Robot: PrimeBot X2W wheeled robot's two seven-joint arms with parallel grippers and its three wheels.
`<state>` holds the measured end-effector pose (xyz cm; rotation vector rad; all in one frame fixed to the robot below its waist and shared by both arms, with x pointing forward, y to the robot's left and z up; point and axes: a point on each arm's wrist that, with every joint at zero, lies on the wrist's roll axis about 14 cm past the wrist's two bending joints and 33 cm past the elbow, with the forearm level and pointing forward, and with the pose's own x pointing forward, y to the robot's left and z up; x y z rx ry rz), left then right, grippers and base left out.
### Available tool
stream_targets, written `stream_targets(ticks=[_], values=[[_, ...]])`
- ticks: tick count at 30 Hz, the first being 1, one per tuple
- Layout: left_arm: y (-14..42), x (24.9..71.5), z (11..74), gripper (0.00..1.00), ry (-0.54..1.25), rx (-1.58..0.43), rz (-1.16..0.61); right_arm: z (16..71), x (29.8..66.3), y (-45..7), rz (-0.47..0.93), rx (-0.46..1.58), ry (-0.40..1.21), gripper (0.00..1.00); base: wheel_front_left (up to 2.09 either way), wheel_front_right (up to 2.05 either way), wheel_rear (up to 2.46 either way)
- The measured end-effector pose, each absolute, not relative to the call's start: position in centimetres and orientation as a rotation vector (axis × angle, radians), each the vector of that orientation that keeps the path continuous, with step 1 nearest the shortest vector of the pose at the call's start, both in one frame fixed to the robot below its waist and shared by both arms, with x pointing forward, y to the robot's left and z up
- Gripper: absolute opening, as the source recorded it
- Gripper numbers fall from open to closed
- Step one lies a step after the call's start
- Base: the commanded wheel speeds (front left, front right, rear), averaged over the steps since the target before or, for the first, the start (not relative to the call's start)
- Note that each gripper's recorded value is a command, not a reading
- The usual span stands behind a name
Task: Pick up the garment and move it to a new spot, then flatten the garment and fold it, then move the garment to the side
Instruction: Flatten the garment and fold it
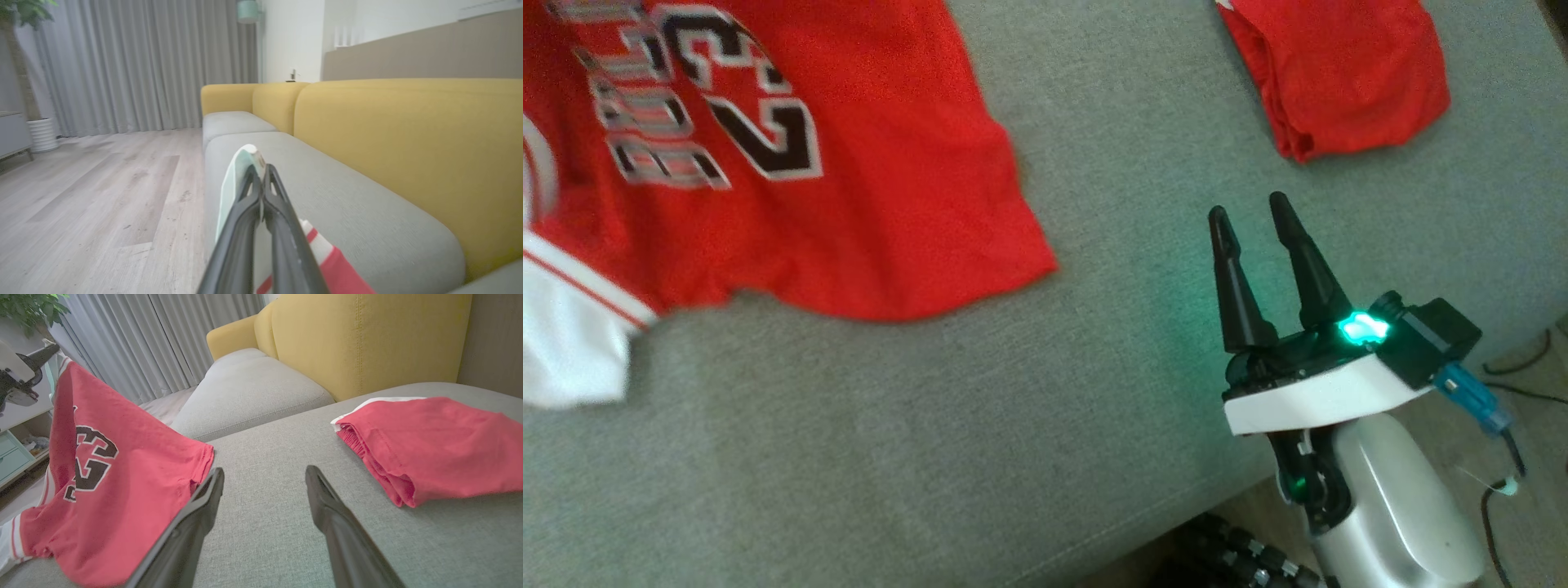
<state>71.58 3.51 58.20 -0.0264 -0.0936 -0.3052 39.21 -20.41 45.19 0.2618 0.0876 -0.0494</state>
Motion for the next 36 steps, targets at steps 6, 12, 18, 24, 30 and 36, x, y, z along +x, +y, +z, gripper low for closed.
stream_targets(ticks=[6,12,18,24,30,36], values=[[4.0,72.9,57.1,1.00,-0.080,-0.014,-0.270,44.4,39.2,-20.3,-0.051,0.263,0.113,1.00,0.00,0.00,0.00],[5.4,72.2,55.8,1.00,-0.056,0.020,-0.279,44.5,40.4,-19.5,-0.016,0.260,0.099,1.00,0.00,0.00,0.00],[6.9,69.9,55.1,1.00,-0.051,0.043,-0.303,45.0,41.7,-18.3,0.032,0.244,0.079,1.00,0.00,0.00,0.00],[9.4,65.2,53.5,1.00,-0.015,0.073,-0.316,46.1,42.4,-17.0,0.078,0.227,0.044,1.00,0.00,0.00,0.00],[11.6,58.3,52.6,1.00,-0.025,0.067,-0.315,46.8,42.1,-15.0,0.132,0.223,0.029,1.00,0.00,0.00,0.00],[13.7,49.3,48.6,1.00,0.050,-0.015,-0.256,47.1,41.1,-12.7,0.195,0.232,0.033,1.00,0.00,0.00,0.00]])
